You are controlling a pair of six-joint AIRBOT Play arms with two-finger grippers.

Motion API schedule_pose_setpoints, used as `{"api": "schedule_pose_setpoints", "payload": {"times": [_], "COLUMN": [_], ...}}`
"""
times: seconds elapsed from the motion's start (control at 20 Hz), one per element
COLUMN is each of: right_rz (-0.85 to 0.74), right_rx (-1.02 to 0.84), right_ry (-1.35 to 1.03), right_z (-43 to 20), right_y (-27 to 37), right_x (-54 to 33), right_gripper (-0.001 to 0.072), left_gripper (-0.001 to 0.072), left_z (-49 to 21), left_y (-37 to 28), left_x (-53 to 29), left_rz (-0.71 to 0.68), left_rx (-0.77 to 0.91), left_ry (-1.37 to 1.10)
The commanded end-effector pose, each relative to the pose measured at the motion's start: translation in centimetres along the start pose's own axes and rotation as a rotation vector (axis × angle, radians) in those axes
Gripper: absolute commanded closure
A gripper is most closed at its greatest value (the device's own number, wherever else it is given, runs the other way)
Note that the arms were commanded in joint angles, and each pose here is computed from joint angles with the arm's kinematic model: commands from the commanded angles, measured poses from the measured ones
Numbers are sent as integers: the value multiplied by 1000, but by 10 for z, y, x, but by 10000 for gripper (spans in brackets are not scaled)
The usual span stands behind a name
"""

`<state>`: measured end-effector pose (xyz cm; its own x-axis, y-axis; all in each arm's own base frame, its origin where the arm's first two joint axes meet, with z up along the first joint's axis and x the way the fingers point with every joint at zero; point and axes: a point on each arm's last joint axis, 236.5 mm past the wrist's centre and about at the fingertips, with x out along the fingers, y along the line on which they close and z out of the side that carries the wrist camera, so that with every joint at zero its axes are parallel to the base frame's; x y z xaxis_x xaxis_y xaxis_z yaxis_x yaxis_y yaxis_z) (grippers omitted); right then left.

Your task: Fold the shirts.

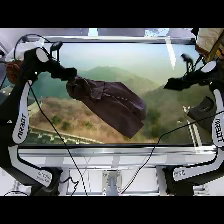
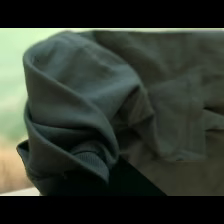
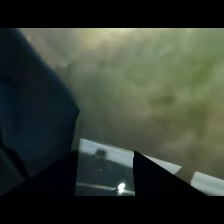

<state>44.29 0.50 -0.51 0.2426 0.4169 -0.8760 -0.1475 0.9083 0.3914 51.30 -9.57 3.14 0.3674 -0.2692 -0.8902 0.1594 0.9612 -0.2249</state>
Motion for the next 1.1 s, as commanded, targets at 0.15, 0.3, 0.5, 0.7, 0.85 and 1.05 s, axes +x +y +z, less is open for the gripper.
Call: {"api": "schedule_pose_setpoints", "payload": {"times": [0.15, 0.3, 0.5, 0.7, 0.85, 1.05], "right_rz": [273, 360, 425, 340, 278, 237], "right_rx": [163, 198, 218, 192, 120, -2], "right_ry": [331, 413, 456, 390, 361, 350], "right_z": [-124, -159, -175, -172, -167, -165], "right_y": [52, 71, 84, 65, 67, 92], "right_x": [62, 70, 68, 88, 105, 127], "right_gripper": [283, 284, 284, 284, 284, 288], "left_gripper": [696, 696, 696, 696, 696, 696], "left_z": [-14, -17, -18, -21, -25, -27], "left_y": [22, 34, 36, 37, 36, 32], "left_x": [25, 26, 29, 36, 43, 46], "left_rz": [54, 102, 108, 103, 93, 72], "left_rx": [-2, 17, 19, 14, -5, -15], "left_ry": [56, 67, 72, 89, 104, 112]}}
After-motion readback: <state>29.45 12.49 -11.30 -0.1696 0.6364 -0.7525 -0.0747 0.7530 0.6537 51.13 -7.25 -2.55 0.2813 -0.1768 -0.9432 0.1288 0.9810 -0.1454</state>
